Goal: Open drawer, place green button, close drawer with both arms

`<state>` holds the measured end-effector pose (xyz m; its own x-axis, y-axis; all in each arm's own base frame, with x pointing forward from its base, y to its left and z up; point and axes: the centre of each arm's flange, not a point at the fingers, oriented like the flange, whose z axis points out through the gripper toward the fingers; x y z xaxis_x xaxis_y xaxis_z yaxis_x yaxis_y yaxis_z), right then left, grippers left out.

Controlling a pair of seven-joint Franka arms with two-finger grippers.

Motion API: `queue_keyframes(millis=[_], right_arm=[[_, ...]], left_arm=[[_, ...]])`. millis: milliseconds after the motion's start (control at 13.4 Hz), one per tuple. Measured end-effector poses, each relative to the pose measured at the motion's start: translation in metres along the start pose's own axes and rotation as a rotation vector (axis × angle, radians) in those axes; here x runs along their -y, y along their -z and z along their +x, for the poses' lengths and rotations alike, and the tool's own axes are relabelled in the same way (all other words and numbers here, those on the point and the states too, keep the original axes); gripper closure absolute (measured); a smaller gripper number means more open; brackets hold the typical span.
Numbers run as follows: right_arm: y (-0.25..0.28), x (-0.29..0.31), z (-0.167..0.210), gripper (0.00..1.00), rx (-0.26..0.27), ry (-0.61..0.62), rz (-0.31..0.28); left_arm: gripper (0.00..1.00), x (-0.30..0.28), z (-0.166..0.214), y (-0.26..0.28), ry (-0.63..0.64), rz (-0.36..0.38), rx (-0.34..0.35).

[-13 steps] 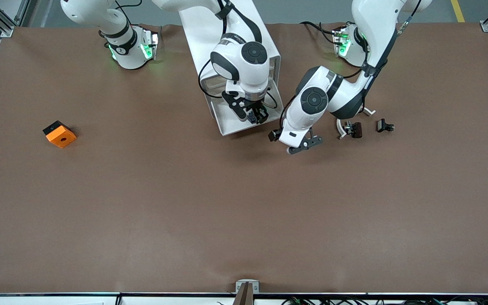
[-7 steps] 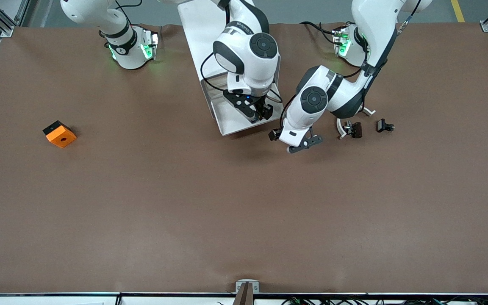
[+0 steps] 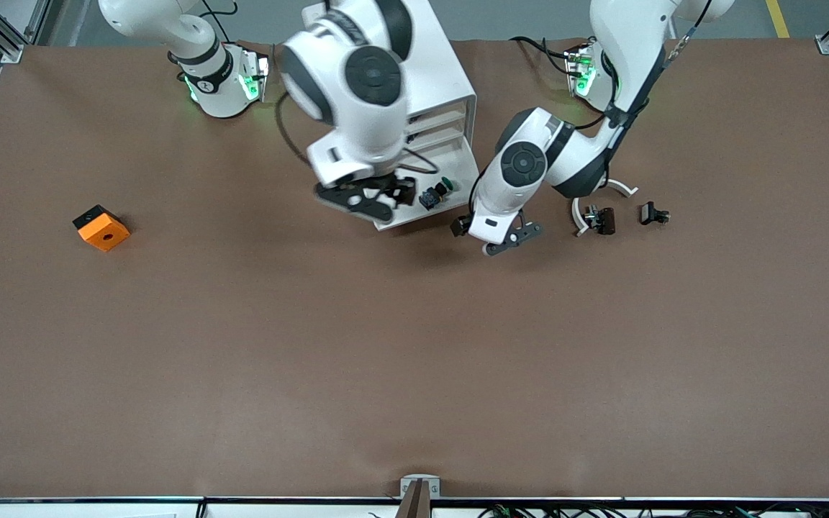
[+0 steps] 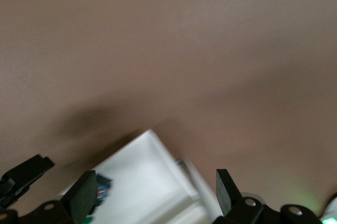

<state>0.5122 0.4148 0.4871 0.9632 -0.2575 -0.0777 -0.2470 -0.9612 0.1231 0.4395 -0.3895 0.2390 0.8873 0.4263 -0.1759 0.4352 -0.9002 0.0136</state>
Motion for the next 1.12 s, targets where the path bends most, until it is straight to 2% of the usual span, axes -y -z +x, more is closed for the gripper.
queue_keyframes(millis=[373,596,820,969,1118], right_arm=[[0.059,-0.175,0.107,0.00,0.035,0.185,0.035],[0.074,-0.294,0.152,0.00,0.051,0.266,0.065],[0.066,-0.387,0.174,0.00,0.115,0.223,0.083],[0.062,-0.411,0.175,0.00,0.157,0.192,0.084],[0.061,-0.427,0.177,0.00,0.164,0.168,0.089]], left_arm=[[0.00,-0.011,-0.030,-0.013,-0.048,0.017,0.007],[0.00,-0.015,-0.052,-0.019,-0.091,0.047,0.018],[0.00,-0.019,-0.089,-0.029,-0.119,0.105,0.050],[0.00,-0.021,-0.113,-0.034,-0.115,0.130,0.094],[0.00,-0.021,-0.133,-0.039,-0.109,0.142,0.143]])
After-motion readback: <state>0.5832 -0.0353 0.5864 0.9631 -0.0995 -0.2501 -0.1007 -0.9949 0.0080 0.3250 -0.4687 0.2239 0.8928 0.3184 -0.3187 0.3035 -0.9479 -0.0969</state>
